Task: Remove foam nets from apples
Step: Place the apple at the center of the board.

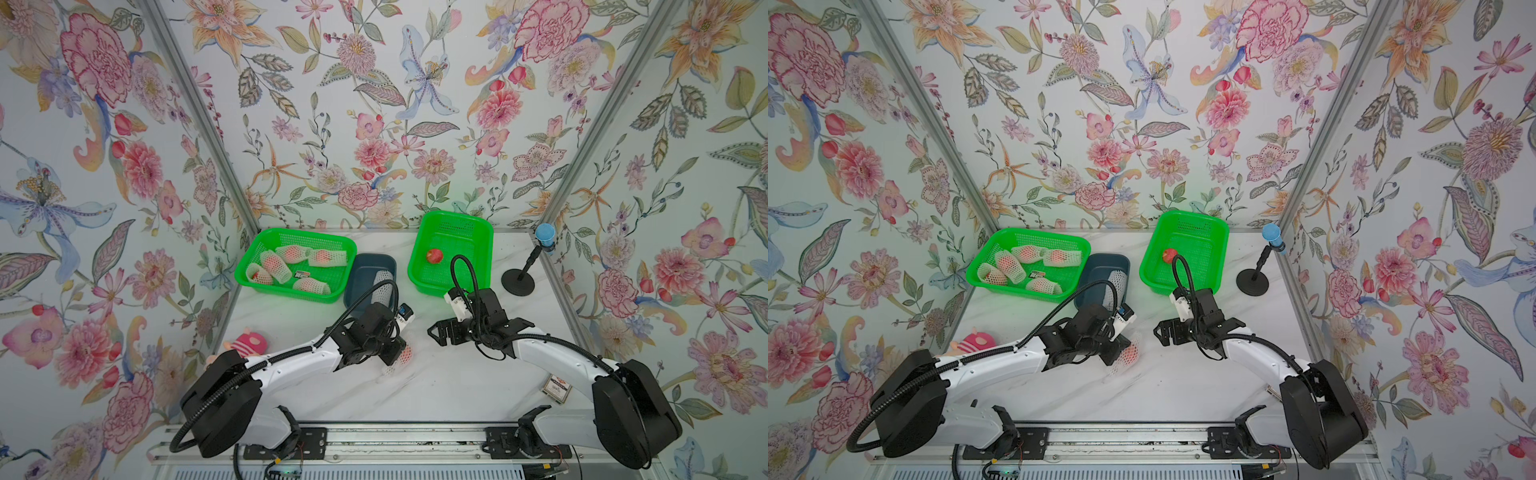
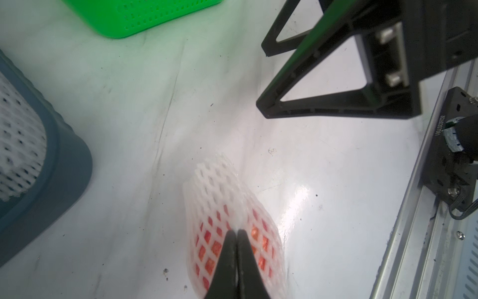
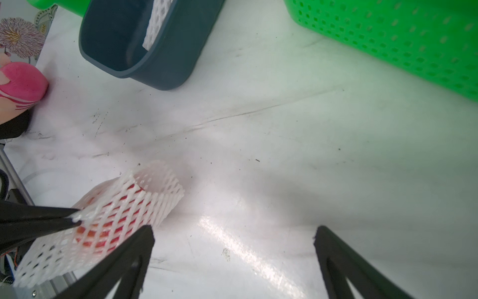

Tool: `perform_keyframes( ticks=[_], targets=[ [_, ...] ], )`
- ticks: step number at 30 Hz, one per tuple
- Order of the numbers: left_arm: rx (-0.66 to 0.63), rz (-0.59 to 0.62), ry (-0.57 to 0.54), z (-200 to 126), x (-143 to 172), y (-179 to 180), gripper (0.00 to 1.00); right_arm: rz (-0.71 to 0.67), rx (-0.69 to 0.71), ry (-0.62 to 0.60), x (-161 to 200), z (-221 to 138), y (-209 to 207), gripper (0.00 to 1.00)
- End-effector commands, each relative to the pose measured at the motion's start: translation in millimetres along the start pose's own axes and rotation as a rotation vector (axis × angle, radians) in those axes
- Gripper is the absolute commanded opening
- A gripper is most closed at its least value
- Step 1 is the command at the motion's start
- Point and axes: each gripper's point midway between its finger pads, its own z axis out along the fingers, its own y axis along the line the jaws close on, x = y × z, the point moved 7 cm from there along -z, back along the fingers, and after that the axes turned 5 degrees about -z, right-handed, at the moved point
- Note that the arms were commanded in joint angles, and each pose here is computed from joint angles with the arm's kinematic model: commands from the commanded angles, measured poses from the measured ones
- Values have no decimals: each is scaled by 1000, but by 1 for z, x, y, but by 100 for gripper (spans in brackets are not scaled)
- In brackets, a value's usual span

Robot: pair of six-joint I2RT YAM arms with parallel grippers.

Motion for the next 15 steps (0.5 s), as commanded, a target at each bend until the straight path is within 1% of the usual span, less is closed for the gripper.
perform_keyframes(
  ticks=[1,6,10,13,15],
  targets=[
    [-24,46,-1,2,-4,-2,4,23,25,-31,-2,2,-4,99],
    [-23,46,13,1,3,-1,26,14,12,-31,-2,7,-4,99],
    [-39,44,32,-2,8,1,40,-21,0,-35,-3,12,0,99],
    [-87,32,37,-7,10,6,64,-54,1,-45,-3,13,5,99],
    [-100,22,41,-11,11,6,78,-54,-2,-46,-3,15,5,99]
  ],
)
